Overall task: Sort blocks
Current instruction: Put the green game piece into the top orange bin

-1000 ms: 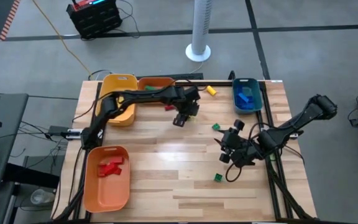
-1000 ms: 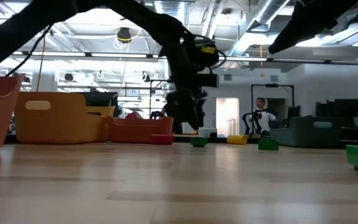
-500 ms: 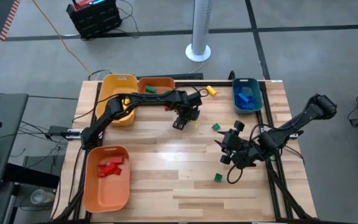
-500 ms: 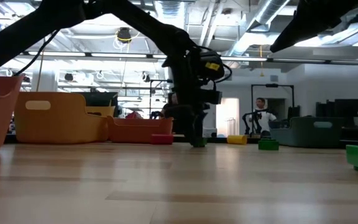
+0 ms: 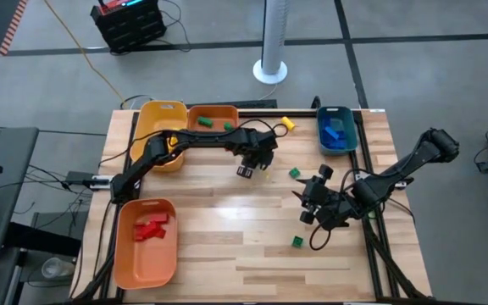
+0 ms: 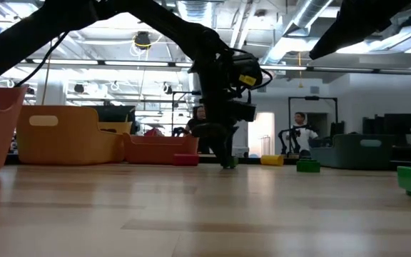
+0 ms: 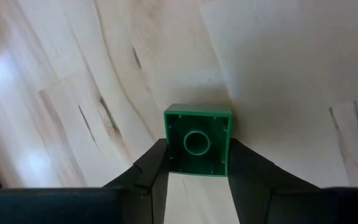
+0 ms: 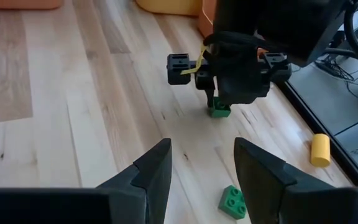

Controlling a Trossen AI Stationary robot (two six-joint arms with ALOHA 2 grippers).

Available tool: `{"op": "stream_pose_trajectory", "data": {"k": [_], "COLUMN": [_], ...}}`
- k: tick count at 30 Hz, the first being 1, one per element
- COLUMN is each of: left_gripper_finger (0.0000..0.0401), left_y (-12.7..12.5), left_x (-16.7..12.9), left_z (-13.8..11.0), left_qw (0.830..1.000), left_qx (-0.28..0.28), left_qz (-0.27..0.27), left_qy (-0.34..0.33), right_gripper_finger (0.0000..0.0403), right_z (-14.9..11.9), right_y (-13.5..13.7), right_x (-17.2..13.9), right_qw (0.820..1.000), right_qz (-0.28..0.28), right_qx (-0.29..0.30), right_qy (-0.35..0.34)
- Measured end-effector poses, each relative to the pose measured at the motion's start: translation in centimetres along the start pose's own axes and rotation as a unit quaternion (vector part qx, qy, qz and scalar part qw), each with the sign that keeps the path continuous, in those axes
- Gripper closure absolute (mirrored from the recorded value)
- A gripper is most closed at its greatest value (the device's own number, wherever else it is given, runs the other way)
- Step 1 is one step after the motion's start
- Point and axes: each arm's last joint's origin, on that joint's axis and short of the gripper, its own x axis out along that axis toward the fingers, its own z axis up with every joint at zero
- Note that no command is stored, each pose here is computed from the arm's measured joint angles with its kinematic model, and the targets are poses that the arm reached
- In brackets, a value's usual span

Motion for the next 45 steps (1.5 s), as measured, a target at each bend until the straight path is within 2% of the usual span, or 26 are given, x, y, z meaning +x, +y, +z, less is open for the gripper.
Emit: {"op": "stream_pose_trajectory", "data": {"k": [9, 19, 24, 29, 34, 39, 45], "left_gripper_finger": [0.028, 0.028, 0.028, 0.028, 0.028, 0.028, 0.028], "left_y": [0.3, 2.2, 3.4, 3.9, 2.9, 1.5, -1.8], "left_x": [-0.7, -3.9, -5.9, -8.4, -10.0, -11.1, -12.8], "left_z": [-0.1, 0.2, -1.0, -2.3, -3.8, -5.6, -7.6], "left_qw": [1.0, 0.998, 0.997, 0.994, 0.993, 0.991, 0.989], "left_qx": [-0.016, -0.044, -0.067, -0.101, -0.111, -0.13, -0.141], "left_qz": [0.005, 0.029, 0.031, -0.001, -0.026, -0.035, -0.045], "left_qy": [-0.001, -0.031, -0.033, -0.047, -0.033, -0.018, -0.009], "right_gripper_finger": [0.022, 0.022, 0.022, 0.022, 0.022, 0.022, 0.022], "right_z": [0.1, 0.1, 0.0, 0.0, 0.0, -0.4, -2.2], "right_y": [0.1, 0.2, 0.1, 0.1, 0.1, 0.8, 2.1], "right_x": [0.0, 0.0, 0.0, 0.0, -0.3, -0.3, 0.7], "right_qw": [1.0, 1.0, 1.0, 0.999, 0.998, 0.998, 0.998], "right_qz": [0.006, 0.015, 0.013, 0.004, -0.02, -0.018, -0.017], "right_qx": [0.006, 0.014, 0.022, 0.036, 0.053, 0.06, 0.055], "right_qy": [0.0, 0.002, 0.005, 0.001, -0.021, -0.027, -0.025]}}
